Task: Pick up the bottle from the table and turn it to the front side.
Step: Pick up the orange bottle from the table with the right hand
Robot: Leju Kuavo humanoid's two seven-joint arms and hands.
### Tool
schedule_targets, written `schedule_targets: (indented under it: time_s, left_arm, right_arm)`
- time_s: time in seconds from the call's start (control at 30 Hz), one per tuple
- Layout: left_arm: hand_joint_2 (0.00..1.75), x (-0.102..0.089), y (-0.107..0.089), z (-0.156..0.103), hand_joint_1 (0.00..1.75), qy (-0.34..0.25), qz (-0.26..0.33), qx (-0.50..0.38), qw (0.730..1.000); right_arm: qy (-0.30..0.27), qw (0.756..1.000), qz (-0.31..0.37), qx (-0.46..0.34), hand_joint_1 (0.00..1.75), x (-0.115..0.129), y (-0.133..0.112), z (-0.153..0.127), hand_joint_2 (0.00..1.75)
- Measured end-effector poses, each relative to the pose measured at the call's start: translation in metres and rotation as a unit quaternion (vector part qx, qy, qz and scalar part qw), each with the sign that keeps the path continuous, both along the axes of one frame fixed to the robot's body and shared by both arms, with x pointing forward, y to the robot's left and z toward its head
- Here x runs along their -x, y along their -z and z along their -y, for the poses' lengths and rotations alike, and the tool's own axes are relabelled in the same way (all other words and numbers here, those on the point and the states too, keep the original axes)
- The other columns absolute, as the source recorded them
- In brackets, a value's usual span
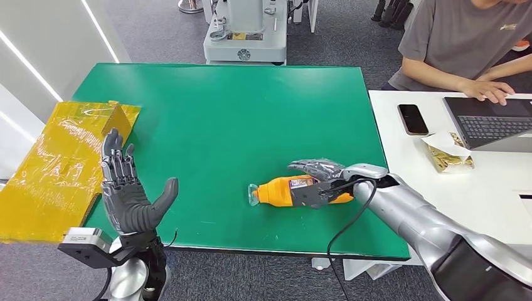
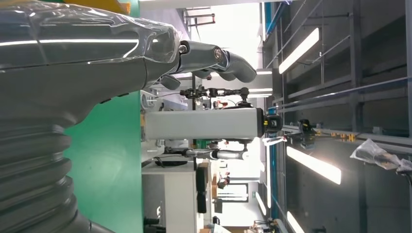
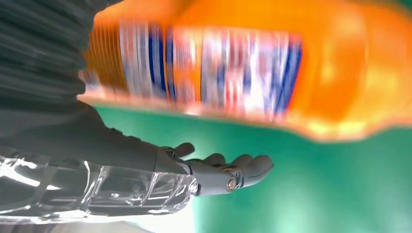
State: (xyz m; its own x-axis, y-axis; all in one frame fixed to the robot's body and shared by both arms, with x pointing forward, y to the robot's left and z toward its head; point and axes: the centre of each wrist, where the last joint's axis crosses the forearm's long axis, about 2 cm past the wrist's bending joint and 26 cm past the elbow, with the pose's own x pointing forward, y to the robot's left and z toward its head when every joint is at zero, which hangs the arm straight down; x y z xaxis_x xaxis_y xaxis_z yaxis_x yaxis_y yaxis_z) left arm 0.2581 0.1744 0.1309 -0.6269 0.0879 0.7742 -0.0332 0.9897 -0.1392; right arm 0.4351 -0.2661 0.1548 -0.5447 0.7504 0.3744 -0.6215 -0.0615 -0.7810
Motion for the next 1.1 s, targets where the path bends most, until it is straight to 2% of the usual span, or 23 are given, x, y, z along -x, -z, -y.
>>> schedule_targets:
  time_s: [0.13, 0.37, 0.9, 1.03, 1.1]
  left_arm:
    - [1.75, 0.0, 0.001, 0.001, 0.0, 0.001, 0.0, -0.004, 1.0]
    - [1.75, 0.0, 0.002, 0.002, 0.0, 0.008, -0.002, -0.007, 1.0]
    - [1.75, 0.0, 0.004, 0.003, 0.0, 0.014, -0.006, -0.006, 1.0]
    - [1.75, 0.001, 0.004, 0.003, 0.0, 0.014, -0.006, -0.007, 1.0]
    - [1.75, 0.001, 0.004, 0.003, 0.0, 0.014, -0.006, -0.008, 1.0]
  right_arm:
    - [-0.004, 1.0, 0.011, 0.019, 0.0, 0.008, 0.012, 0.005, 1.75]
    - [-0.012, 0.999, 0.033, 0.041, 0.0, 0.014, 0.019, 0.011, 1.75]
    - [0.003, 0.995, 0.06, 0.084, 0.01, 0.019, 0.023, 0.026, 1.75]
    - [0.018, 0.993, 0.067, 0.1, 1.75, 0.018, 0.02, 0.033, 1.75]
    - [0.023, 0.992, 0.069, 0.102, 1.75, 0.017, 0.019, 0.036, 1.75]
